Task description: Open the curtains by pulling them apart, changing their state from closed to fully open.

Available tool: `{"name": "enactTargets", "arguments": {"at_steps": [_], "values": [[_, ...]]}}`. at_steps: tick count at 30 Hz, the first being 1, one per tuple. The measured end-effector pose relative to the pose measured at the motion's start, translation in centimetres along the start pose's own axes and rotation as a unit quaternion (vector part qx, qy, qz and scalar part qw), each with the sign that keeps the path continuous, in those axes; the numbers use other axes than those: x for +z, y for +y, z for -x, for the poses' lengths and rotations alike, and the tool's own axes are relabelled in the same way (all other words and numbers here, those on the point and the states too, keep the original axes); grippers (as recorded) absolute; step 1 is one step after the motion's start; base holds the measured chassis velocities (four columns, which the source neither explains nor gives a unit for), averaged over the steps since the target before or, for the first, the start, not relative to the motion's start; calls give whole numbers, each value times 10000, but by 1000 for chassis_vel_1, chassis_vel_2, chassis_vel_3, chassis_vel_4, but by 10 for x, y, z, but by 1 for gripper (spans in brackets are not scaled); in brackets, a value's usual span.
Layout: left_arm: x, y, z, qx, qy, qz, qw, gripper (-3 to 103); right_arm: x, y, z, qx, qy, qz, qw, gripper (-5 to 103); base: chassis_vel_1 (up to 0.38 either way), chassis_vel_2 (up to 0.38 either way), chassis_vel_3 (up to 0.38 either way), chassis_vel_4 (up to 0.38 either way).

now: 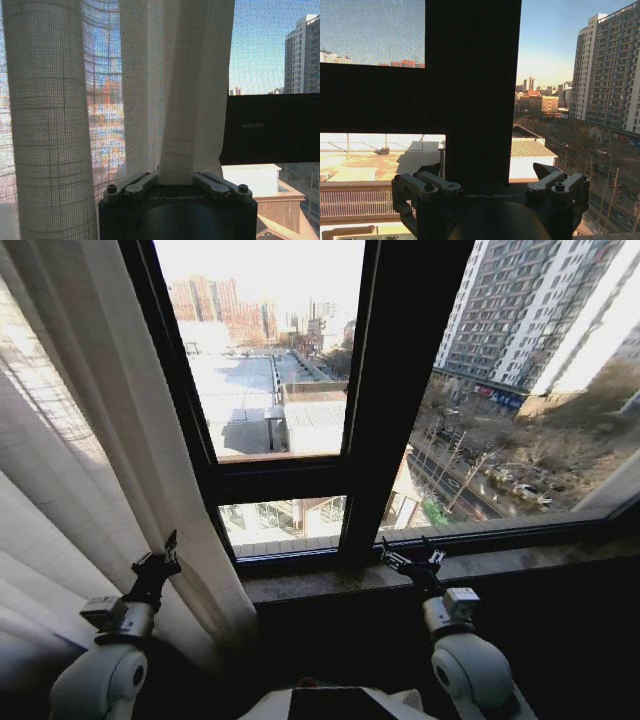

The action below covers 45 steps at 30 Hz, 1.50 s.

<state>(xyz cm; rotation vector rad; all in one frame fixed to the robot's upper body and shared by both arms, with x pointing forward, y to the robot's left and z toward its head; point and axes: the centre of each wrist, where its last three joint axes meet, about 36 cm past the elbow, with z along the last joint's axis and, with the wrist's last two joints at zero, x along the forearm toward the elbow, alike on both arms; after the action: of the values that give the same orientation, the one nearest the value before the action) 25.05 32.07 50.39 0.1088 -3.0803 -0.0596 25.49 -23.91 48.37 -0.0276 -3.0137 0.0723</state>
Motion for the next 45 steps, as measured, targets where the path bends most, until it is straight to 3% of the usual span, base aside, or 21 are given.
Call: {"name": "enactTargets", "arguments": {"at_steps": [45], "values": [[4, 6, -8, -32, -87, -36, 10000, 0, 0, 12, -5, -46, -43, -52, 10000, 100, 216, 212, -206, -207]]}}
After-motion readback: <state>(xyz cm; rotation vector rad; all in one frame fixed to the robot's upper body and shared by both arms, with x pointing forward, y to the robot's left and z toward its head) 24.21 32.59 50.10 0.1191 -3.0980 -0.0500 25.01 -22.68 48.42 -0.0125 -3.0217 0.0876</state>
